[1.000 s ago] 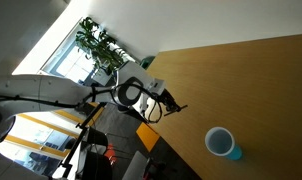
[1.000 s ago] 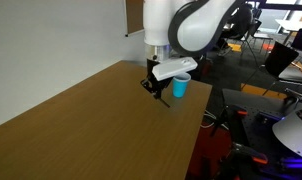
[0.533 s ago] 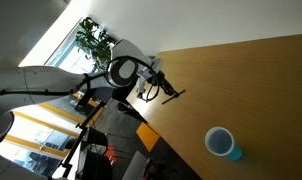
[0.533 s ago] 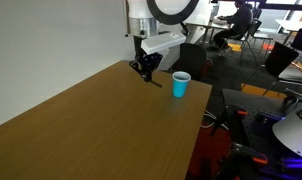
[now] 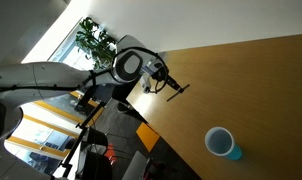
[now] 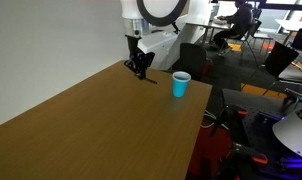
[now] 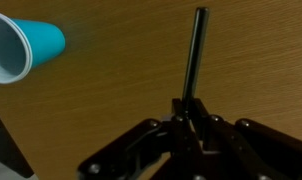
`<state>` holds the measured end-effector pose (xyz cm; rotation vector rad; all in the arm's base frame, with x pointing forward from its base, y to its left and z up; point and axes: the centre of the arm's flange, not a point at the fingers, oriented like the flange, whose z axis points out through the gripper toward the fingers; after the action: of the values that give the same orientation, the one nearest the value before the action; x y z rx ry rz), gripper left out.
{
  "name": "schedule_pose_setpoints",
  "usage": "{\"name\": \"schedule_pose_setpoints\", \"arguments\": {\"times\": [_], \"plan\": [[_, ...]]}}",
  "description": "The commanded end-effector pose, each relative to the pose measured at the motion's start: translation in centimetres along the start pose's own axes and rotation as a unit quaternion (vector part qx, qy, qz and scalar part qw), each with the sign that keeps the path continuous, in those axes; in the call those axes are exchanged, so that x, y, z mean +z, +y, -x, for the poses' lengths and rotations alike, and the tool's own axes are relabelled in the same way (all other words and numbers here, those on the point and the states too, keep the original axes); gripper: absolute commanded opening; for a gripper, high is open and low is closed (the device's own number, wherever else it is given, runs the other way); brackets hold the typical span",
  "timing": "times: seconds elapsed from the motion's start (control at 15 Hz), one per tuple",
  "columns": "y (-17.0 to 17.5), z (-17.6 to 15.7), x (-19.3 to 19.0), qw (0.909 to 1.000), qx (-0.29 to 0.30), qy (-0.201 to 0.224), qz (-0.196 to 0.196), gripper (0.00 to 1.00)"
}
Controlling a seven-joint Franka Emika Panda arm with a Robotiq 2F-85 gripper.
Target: Put the pen in the blue cup
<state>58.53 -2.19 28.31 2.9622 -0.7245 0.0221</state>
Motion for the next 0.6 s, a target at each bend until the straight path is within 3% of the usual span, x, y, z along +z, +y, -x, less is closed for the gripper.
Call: {"name": "schedule_pose_setpoints", "arguments": {"times": [0.0, 0.53], "plan": [[0.3, -0.6, -0.9, 0.9997, -0.022, -0.006, 0.004, 0.03], [2.2, -1.0, -3.5, 0.9992, 0.017, 0.034, 0.015, 0.03]]}}
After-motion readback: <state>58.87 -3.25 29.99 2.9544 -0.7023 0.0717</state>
